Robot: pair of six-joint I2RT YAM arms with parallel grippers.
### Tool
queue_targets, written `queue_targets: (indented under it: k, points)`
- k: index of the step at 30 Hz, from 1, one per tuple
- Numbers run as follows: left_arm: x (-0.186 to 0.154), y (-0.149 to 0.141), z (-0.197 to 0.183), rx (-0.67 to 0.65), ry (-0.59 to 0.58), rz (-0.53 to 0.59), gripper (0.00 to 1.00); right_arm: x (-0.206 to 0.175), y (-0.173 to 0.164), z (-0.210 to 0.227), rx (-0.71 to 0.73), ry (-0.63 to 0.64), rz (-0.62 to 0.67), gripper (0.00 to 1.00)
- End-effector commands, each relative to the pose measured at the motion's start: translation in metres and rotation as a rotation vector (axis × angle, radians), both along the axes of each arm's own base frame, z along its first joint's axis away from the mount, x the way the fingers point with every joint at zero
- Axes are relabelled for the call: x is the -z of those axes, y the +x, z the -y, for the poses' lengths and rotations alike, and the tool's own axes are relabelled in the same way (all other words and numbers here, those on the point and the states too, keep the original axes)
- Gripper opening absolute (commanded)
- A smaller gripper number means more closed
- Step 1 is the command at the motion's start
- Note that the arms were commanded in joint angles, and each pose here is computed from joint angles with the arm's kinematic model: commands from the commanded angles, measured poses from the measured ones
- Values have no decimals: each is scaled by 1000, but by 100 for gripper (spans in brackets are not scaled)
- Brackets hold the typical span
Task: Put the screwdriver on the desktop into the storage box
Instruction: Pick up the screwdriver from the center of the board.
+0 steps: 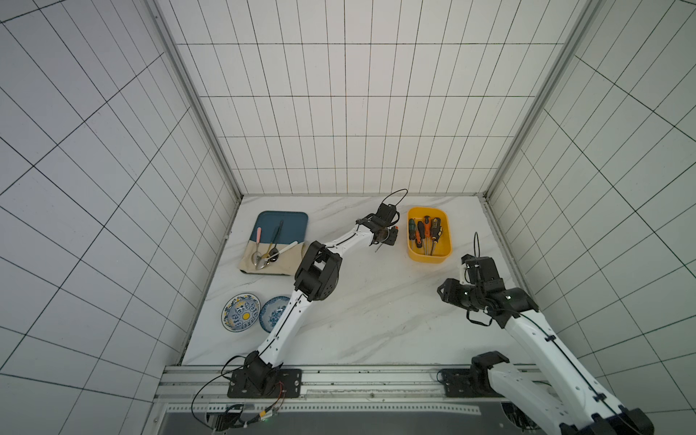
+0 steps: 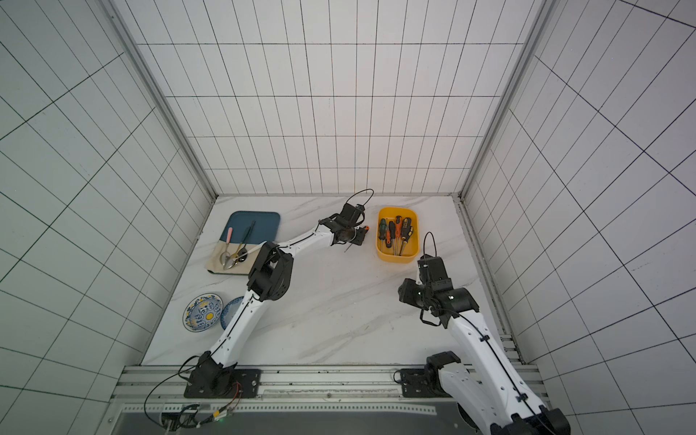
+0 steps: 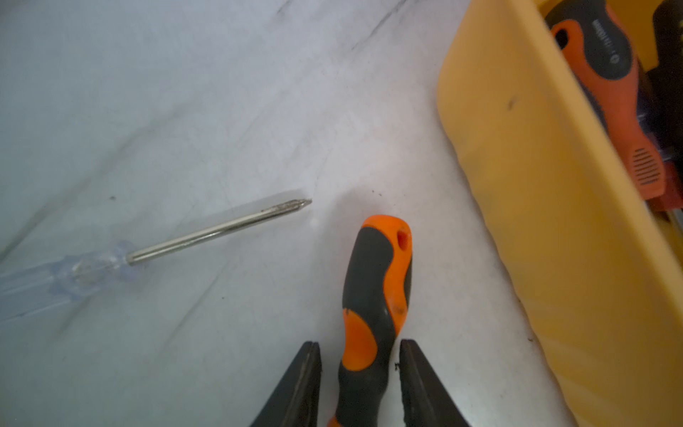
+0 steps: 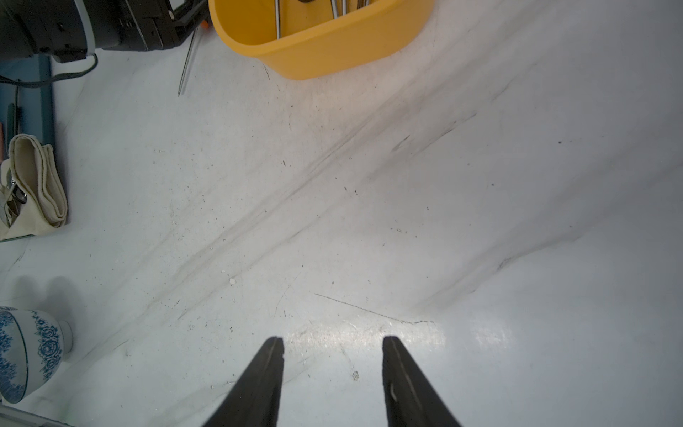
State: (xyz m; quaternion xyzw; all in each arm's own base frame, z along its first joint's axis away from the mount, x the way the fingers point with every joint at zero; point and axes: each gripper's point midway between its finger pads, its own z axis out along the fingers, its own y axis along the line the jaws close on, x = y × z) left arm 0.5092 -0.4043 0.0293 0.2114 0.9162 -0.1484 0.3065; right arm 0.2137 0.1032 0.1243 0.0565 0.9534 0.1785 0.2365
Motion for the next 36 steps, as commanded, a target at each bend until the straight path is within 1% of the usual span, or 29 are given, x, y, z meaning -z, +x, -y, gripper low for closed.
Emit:
queue_targets:
  k: [1, 3, 5, 8, 13, 14, 17, 21, 24, 27, 31, 34, 36]
  points:
    - [38, -24, -19, -3, 120, -92, 36, 9, -6, 4, 13, -17, -20, 47]
    - [38, -25, -19, 0, 135, -84, 34, 9, -6, 4, 14, -19, -21, 47]
    - [39, -27, -21, -3, 154, -78, 24, 9, -6, 4, 16, -19, -22, 47]
    - [40, -29, -25, -15, 168, -87, 20, 9, -6, 5, 16, -20, -21, 47]
    - [30, -34, -32, -48, 169, -113, 2, 8, -4, 4, 17, -21, -20, 47]
    - [26, -35, -33, -53, 163, -121, 0, 8, -3, 3, 18, -20, -22, 47]
    - [9, -37, -36, -66, 133, -134, 0, 9, 0, 1, 18, -11, -27, 47]
    - [-22, -39, -39, -80, 53, -141, 0, 1, 8, -4, 18, 2, -10, 47]
    - [-52, -39, -47, -106, -55, -163, 0, -9, 17, -9, 5, 5, 21, 48]
    - [-83, -42, -56, -122, -159, -155, 0, -20, 29, -17, -7, 25, 35, 48]
    - [-109, -59, -67, -129, -277, -172, 0, -42, 52, -37, -35, 96, 81, 50]
    - [-126, -79, -77, -154, -380, -206, 0, -60, 68, -57, -71, 181, 109, 52]
    - [-137, -94, -79, -147, -455, -197, 0, -68, 76, -69, -88, 232, 123, 52]
